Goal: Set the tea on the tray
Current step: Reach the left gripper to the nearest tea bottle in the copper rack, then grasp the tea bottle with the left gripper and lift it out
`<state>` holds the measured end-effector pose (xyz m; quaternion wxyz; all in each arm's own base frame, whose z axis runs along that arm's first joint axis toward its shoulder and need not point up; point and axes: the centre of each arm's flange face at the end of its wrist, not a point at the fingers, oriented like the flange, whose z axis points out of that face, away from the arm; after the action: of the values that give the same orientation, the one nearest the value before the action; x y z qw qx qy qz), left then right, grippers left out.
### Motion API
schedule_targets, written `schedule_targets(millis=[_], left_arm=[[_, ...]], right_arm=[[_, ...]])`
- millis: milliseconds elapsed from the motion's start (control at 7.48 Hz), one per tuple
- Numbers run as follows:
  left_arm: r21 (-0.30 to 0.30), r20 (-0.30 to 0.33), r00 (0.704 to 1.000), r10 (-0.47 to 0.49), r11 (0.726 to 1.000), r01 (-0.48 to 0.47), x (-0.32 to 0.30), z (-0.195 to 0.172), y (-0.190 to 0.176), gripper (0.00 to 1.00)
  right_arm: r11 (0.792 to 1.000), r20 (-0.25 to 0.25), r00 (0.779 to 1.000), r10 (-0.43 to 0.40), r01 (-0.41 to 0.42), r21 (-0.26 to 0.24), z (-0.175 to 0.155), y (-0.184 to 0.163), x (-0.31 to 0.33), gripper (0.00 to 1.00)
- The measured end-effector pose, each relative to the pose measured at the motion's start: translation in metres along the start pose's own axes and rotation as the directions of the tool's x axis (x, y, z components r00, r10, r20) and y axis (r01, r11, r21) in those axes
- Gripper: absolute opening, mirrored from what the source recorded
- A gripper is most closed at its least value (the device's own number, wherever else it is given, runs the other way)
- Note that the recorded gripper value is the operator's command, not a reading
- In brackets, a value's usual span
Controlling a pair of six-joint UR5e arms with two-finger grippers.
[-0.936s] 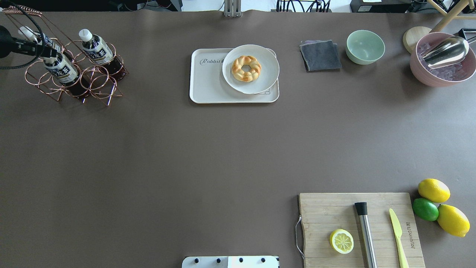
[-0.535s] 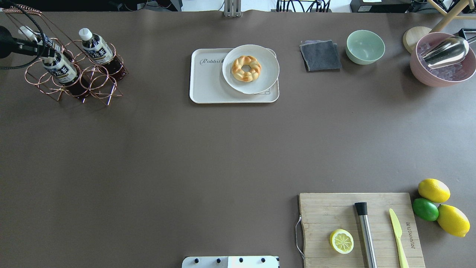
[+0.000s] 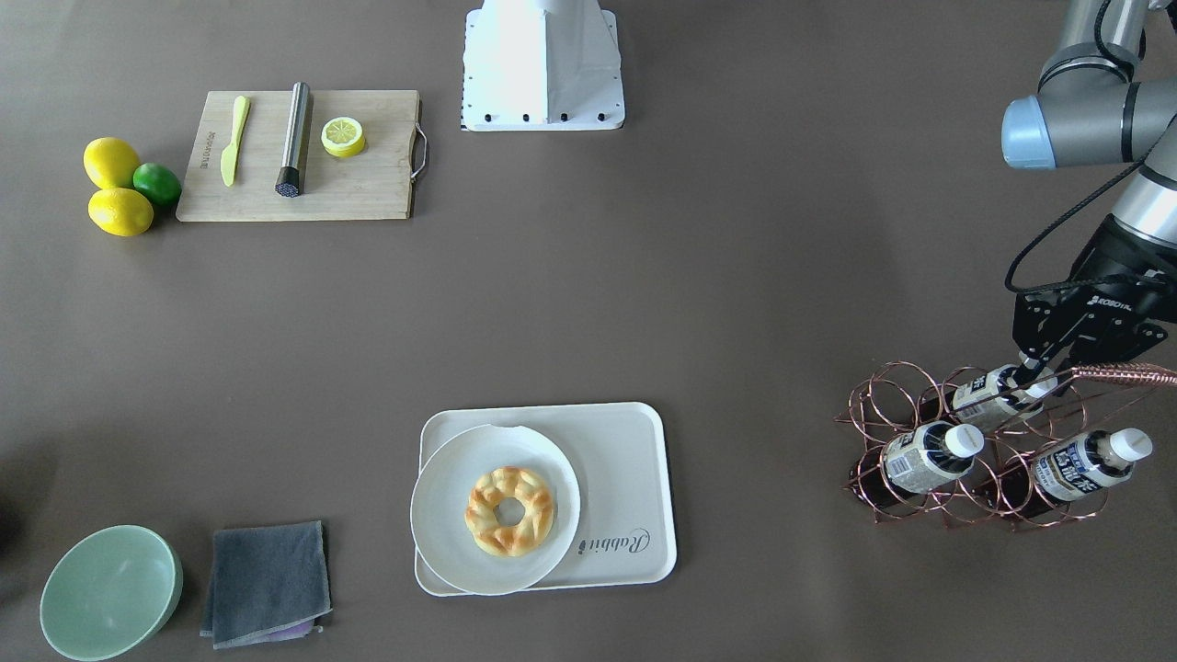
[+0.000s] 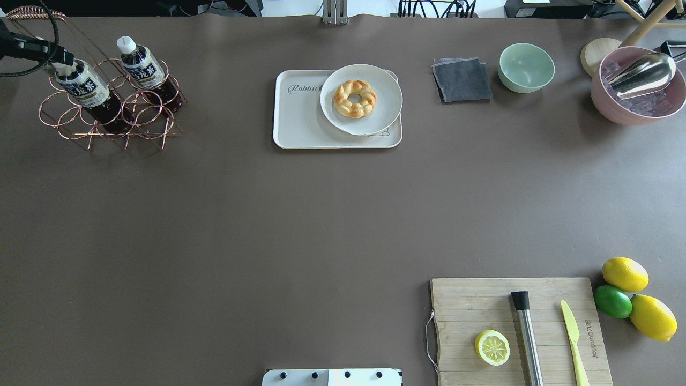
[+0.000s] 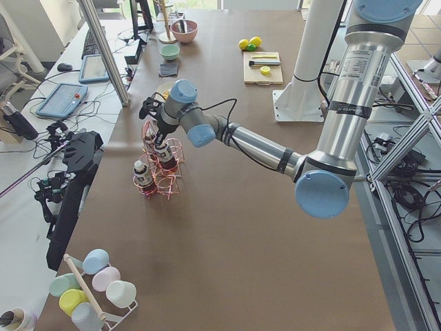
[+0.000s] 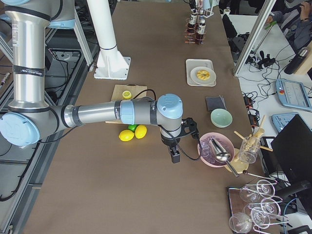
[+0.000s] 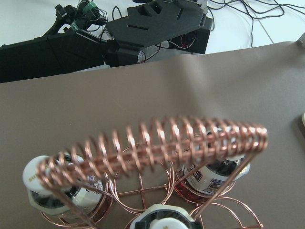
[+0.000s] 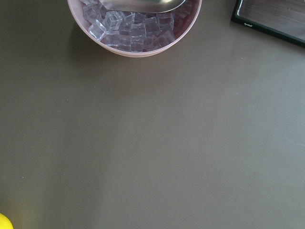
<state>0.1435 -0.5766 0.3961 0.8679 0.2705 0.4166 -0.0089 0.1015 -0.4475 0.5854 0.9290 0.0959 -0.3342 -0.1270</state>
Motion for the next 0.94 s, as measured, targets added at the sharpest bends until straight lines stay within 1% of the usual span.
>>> schedule_targets(millis=[134, 401, 535, 802, 936], left_arm=[[-0.001, 0.008, 1.0, 0.01, 1.0, -0.01, 0.005, -0.024, -0.01, 0.0], [0.017, 0.037, 0.998, 0.042, 0.999, -0.043, -0.003, -0.063, -0.022, 0.0], [0.024, 0.051, 0.998, 0.043, 0.999, -0.044, 0.0, -0.084, -0.028, 0.0], [-0.012, 0.079, 0.997, 0.007, 1.0, -0.006, 0.037, -0.135, -0.027, 0.0], [-0.033, 0.076, 0.997, -0.022, 0.999, 0.025, 0.064, -0.155, -0.019, 0.0]], right_arm=[[1.0, -0.001, 1.0, 0.0, 0.0, -0.001, 0.0, 0.0, 0.0, 1.0], [1.0, -0.001, 1.0, 0.001, -0.001, -0.004, 0.002, -0.001, 0.001, 1.0], [1.0, -0.001, 1.0, 0.002, -0.002, -0.005, 0.002, 0.0, 0.002, 1.0], [1.0, 0.0, 1.0, 0.004, -0.004, -0.009, 0.004, 0.001, 0.003, 1.0], [1.0, 0.001, 1.0, 0.007, -0.007, -0.012, 0.006, 0.001, 0.004, 1.0]])
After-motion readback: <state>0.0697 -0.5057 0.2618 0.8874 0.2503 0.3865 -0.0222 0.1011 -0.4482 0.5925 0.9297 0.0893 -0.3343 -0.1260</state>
